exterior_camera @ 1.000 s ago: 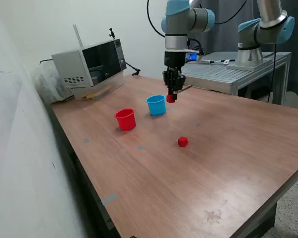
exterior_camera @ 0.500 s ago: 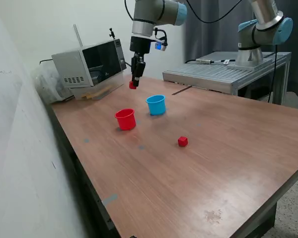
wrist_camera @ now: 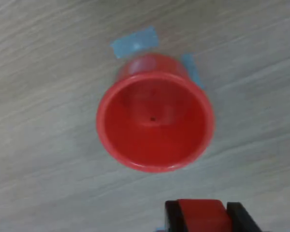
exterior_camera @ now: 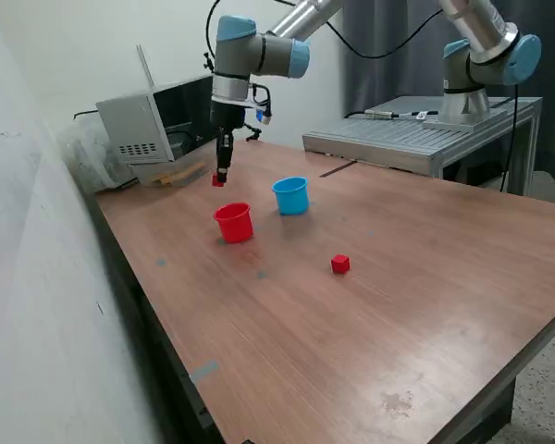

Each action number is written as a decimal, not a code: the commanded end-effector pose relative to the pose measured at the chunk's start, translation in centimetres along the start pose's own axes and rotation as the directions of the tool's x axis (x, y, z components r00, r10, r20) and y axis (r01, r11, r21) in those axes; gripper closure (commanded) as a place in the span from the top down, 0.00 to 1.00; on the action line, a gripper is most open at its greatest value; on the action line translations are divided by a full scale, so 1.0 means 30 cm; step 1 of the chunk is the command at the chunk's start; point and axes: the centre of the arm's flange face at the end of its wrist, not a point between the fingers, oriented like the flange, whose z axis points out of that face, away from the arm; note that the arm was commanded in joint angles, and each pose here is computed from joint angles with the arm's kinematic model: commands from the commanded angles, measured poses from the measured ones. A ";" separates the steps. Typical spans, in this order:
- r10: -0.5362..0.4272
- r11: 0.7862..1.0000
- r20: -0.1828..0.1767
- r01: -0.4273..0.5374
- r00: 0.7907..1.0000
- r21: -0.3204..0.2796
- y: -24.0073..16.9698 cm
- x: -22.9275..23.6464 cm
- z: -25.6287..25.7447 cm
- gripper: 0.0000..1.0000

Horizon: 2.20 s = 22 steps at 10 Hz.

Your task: Place red objects in the red bin, and blue objects in the blue bin.

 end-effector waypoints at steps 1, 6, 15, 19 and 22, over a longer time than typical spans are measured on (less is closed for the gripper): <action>0.021 0.999 0.025 -0.022 0.999 0.034 0.008 -0.044 0.141 0.00; 0.046 0.996 0.049 -0.050 0.998 0.070 0.000 -0.129 0.243 0.00; -0.161 0.981 -0.012 0.161 0.987 0.105 -0.130 0.147 -0.113 1.00; -0.448 0.872 -0.108 0.461 0.887 0.165 -0.361 0.454 -0.206 1.00; -0.478 0.853 -0.157 0.499 0.864 0.150 -0.413 0.537 -0.244 1.00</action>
